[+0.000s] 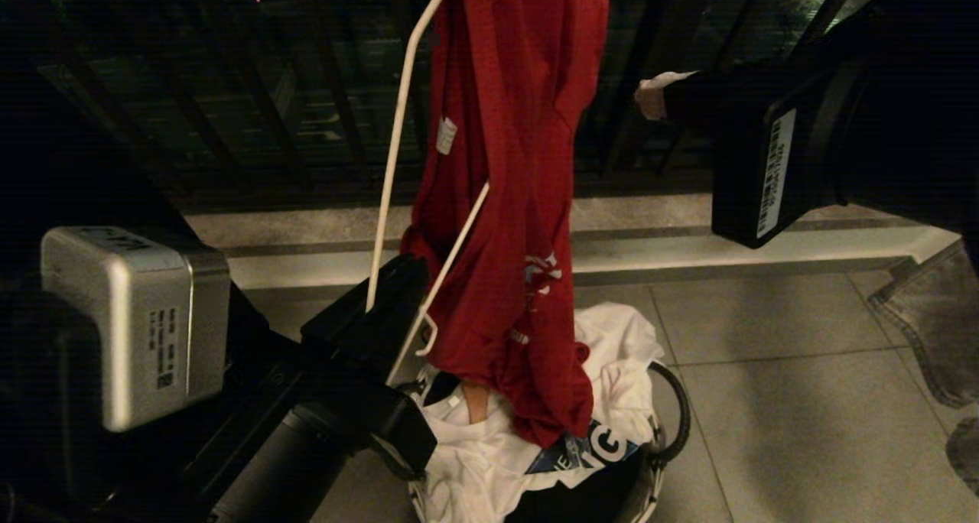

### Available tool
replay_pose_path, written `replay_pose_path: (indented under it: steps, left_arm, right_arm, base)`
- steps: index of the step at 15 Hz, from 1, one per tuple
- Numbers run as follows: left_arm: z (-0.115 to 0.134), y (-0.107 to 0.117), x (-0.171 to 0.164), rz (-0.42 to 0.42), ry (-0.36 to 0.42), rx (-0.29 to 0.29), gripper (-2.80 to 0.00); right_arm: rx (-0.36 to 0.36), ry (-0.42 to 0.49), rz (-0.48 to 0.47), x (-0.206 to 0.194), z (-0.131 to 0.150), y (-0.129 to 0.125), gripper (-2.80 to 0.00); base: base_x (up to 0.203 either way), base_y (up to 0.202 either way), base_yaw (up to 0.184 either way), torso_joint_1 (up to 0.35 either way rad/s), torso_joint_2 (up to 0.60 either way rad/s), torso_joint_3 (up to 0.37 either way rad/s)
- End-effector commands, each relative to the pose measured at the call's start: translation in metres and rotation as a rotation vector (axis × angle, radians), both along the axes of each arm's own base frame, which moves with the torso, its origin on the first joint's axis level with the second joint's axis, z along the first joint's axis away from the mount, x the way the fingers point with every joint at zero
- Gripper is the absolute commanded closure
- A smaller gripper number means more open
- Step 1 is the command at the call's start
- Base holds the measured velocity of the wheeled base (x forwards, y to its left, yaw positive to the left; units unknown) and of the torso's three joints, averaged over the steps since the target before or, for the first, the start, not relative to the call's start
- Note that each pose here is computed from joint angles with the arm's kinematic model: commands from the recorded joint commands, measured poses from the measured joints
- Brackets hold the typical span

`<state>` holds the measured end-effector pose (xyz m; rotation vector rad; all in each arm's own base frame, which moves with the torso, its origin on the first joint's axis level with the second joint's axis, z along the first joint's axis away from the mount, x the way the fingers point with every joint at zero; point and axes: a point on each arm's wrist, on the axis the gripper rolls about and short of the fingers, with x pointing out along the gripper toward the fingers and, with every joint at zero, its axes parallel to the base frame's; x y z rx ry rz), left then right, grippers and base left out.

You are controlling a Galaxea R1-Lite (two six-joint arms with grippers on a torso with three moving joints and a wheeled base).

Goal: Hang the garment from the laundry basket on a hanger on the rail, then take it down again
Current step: Hang the clothes on the clothes rack

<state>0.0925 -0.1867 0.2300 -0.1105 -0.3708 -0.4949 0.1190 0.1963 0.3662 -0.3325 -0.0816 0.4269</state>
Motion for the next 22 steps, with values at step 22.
replay_pose_path:
  steps: [22]
  left_arm:
    - [0.007, 0.006, -0.029, -0.148, 0.021, -0.080, 0.00]
  right_arm:
    - [-0.057, 0.039, -0.068, 0.026, 0.022, -0.036, 0.00]
  base:
    - [0.000, 0.000, 0.000, 0.000, 0.00, 0.000]
